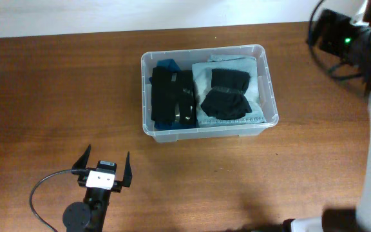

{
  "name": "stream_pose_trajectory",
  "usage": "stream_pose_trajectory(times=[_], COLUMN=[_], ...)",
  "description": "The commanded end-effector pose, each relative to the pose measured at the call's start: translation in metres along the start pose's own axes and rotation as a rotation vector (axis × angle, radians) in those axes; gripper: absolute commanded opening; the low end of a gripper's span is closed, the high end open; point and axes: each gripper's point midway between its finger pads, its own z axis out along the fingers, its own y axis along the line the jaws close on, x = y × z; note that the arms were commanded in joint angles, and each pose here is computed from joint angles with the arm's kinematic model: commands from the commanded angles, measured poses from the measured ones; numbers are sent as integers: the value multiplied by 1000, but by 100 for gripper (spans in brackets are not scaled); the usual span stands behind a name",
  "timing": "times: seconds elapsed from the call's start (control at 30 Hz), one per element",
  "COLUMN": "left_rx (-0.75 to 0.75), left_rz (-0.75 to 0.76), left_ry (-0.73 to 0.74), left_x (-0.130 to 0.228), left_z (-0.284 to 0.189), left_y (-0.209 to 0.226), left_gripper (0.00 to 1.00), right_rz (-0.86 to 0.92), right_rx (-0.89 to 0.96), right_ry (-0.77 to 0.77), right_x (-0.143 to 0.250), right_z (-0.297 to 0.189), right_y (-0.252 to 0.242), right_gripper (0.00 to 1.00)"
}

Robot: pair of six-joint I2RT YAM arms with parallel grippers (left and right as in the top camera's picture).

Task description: Pack container

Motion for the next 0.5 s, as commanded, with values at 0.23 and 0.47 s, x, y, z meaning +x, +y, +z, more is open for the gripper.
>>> stream_pose_trajectory(times=[0.23,0.47], left_rx=[-9,-9], left_rz=[-5,-5], left_ry=[-2,-2], left_x=[1,1], left_z=[0,0], left_y=[2,2], left_gripper=[100,99], right_rz=[-190,-154], right_rx=[-232,-272], right_ry=[-233,-406], right_x=[80,146], right_z=[-33,-50], right_y=[37,10], right_gripper=[99,98])
